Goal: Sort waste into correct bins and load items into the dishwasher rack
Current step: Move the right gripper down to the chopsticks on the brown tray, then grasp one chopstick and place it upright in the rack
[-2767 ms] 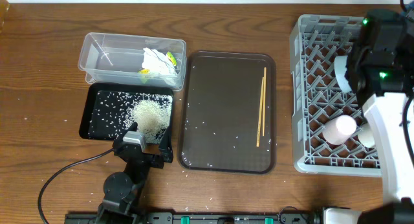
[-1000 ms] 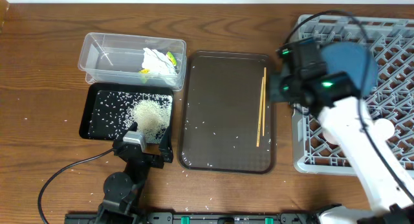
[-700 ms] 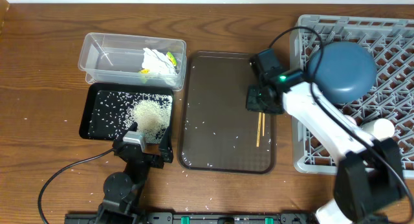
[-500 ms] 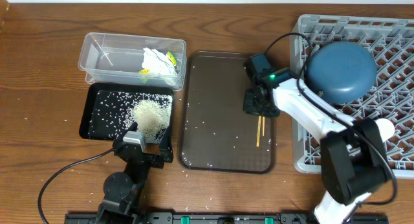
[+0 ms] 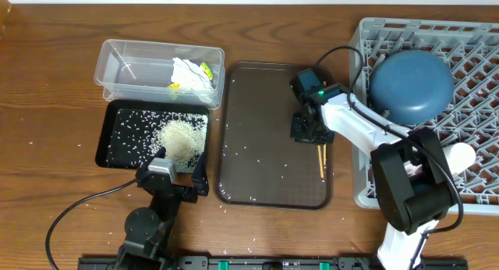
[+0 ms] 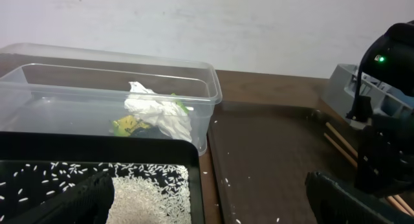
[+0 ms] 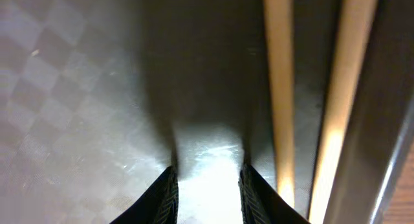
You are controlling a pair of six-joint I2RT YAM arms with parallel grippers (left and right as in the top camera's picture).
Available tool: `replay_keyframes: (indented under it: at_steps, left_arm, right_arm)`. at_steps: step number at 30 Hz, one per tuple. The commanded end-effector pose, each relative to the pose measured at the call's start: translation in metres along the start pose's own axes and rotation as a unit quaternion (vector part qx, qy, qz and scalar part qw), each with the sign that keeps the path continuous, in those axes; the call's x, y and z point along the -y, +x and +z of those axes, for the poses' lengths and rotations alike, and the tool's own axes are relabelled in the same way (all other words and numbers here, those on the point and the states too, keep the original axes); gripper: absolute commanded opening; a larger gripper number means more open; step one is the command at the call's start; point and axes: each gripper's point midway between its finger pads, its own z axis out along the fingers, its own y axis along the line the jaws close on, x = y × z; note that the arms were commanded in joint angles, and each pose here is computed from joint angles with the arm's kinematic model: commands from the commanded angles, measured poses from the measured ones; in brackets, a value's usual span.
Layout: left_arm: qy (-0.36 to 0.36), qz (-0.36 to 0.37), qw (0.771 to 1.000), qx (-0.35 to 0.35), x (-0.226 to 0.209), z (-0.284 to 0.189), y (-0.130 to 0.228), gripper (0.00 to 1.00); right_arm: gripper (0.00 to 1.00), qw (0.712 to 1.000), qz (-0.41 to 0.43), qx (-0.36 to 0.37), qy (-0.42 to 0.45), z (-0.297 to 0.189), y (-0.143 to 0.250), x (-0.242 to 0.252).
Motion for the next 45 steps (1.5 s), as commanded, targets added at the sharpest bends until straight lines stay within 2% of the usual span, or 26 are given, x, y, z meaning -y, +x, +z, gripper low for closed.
replay_keyframes:
  at_steps: [1,4,7,11,17,18,23,25,30,36,40,45]
  left_arm:
    - [-0.009,0.005,1.000,-0.020,-0.006,0.002,0.016,0.97]
    - [-0.009,0.005,1.000,-0.019,-0.005,0.002,0.016,0.97]
    - [-0.009,0.005,1.000,-0.019,-0.006,0.002,0.016,0.97]
    - [-0.009,0.005,1.000,-0.019,-0.005,0.002,0.016,0.97]
    - [-0.009,0.005,1.000,-0.019,-0.006,0.002,0.016,0.97]
    - [-0.009,0.005,1.000,-0.020,-0.006,0.002,0.016,0.97]
    - [-0.009,0.005,1.000,-0.019,-0.006,0.002,0.016,0.97]
    - [-0.009,0.005,1.000,-0.019,-0.005,0.002,0.016,0.97]
    - [-0.009,0.005,1.000,-0.019,-0.006,0.002,0.016,0.97]
    - [-0.009,0.005,1.000,-0.019,-0.005,0.002,0.016,0.97]
    - [-0.009,0.005,1.000,-0.019,-0.006,0.002,0.016,0.97]
    - [-0.009,0.005,1.000,-0.020,-0.006,0.002,0.017,0.97]
  right_arm:
    - [0.32,0.997,-0.051,0.033,-0.038,-0.032,-0.006,-0.016]
    - [0.41,0.996,-0.051,0.069,-0.033,-0.052,-0.015,-0.013]
    - [0.41,0.994,-0.046,0.098,0.014,-0.056,-0.024,0.004]
    - [0.41,0.989,-0.043,0.109,0.087,-0.041,-0.028,0.030]
    - [0.40,0.990,-0.046,0.083,0.105,0.001,-0.024,0.035]
    - [0.38,0.991,-0.046,0.076,0.103,0.007,-0.023,0.035]
    - [0.10,0.994,-0.071,0.044,0.069,0.020,-0.014,0.023]
    - [0.03,0.994,-0.073,0.048,0.067,0.015,-0.014,0.021]
    - [0.01,0.993,-0.069,0.077,0.051,-0.013,-0.021,0.017]
    - [0.01,0.984,-0.061,0.164,0.014,-0.085,-0.043,0.020]
    - [0.01,0.971,-0.067,0.229,0.011,-0.135,-0.059,0.041]
    - [0.01,0.960,-0.082,0.264,0.037,-0.160,-0.080,0.085]
